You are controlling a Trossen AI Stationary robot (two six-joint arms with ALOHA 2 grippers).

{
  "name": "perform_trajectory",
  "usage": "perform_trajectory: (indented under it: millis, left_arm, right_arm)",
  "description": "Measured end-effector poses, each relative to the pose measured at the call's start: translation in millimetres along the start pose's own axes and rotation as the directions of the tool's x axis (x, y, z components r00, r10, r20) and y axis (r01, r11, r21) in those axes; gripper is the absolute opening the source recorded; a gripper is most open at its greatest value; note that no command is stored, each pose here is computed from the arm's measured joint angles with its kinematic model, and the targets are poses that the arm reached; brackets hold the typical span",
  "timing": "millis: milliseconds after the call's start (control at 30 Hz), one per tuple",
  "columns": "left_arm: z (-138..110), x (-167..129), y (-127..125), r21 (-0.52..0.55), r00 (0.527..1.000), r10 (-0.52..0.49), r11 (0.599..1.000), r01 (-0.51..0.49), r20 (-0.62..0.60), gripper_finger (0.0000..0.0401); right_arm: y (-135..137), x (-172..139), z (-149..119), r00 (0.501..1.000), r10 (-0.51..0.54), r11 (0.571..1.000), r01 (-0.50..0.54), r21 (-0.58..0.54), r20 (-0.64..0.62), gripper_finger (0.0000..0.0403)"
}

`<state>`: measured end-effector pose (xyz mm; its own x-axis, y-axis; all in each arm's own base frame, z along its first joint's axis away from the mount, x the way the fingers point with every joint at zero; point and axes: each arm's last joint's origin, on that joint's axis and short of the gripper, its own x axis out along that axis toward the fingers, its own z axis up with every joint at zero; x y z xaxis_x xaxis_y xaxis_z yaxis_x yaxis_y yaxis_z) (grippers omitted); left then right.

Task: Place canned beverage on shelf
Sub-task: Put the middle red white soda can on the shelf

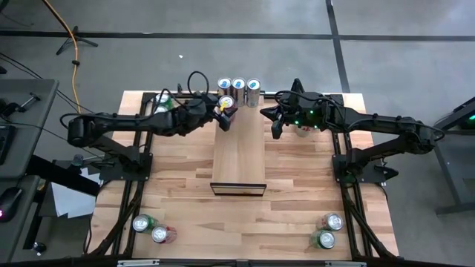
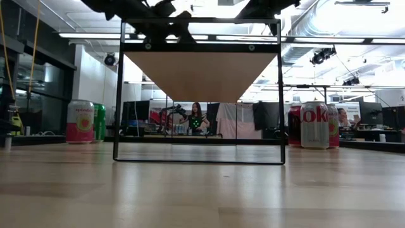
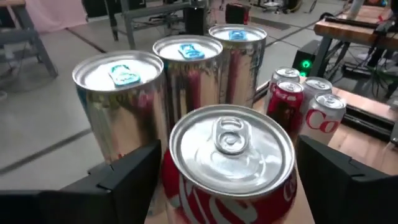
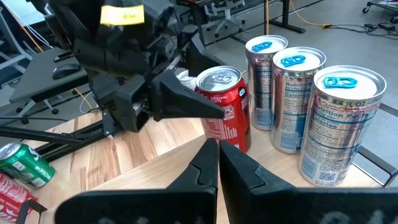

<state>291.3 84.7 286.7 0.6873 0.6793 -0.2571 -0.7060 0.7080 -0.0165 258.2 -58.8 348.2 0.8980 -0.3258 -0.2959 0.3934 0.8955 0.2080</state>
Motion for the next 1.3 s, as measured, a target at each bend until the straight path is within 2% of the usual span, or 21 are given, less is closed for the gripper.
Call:
perform_trajectory:
  millis: [200, 367, 500, 567, 633, 700, 800, 833, 1067, 1300]
  left_arm:
    - [27, -16, 5, 0.046, 0.996, -0.011, 0.999, 0.007, 0.084, 0.0301]
    - [54, -44, 12, 0.152, 0.984, -0.033, 0.988, 0.006, 0.176, 0.0301]
    - [73, -78, 18, 0.180, 0.961, -0.075, 0.983, 0.027, 0.266, 0.0293]
    - [80, -96, 22, 0.175, 0.947, -0.109, 0.983, 0.057, 0.302, 0.0271]
    - [85, -112, 26, 0.172, 0.931, -0.155, 0.980, 0.102, 0.331, 0.0230]
    - [82, -123, 29, 0.175, 0.922, -0.192, 0.975, 0.139, 0.337, 0.0165]
    - [73, -133, 32, 0.163, 0.921, -0.240, 0.967, 0.198, 0.307, 0.0043]
    - [69, -135, 34, 0.149, 0.918, -0.257, 0.964, 0.221, 0.301, 0.0023]
    - [50, -145, 42, 0.087, 0.911, -0.285, 0.959, 0.271, 0.298, 0.0003]
    - [51, -148, 45, 0.085, 0.911, -0.266, 0.964, 0.252, 0.316, 0.0002]
  right_arm:
    - [0, 0, 0, 1.000, 0.000, 1.000, 0.000, 0.000, 0.000, 0.0000]
    - [0, 0, 1, 1.000, 0.003, 1.000, -0.003, 0.008, 0.011, 0.0000]
    - [1, 15, -5, 1.000, -0.027, 0.992, 0.027, 0.124, 0.001, 0.0000]
    - [4, 32, -13, 0.999, -0.027, 0.982, 0.031, 0.185, -0.023, 0.0000]
    - [9, 52, -24, 0.999, -0.008, 0.974, 0.016, 0.225, -0.036, 0.0000]
    - [16, 73, -34, 0.999, 0.037, 0.966, -0.029, 0.256, -0.026, 0.0000]
    - [23, 98, -44, 0.996, 0.084, 0.942, -0.088, 0.323, 0.027, 0.0000]
    - [24, 104, -47, 0.996, 0.083, 0.939, -0.087, 0.334, 0.026, 0.0000]
    - [23, 126, -57, 0.996, -0.083, 0.937, 0.087, 0.339, -0.027, 0.0000]
    - [17, 133, -51, 0.992, -0.127, 0.925, 0.124, 0.358, -0.014, 0.0000]
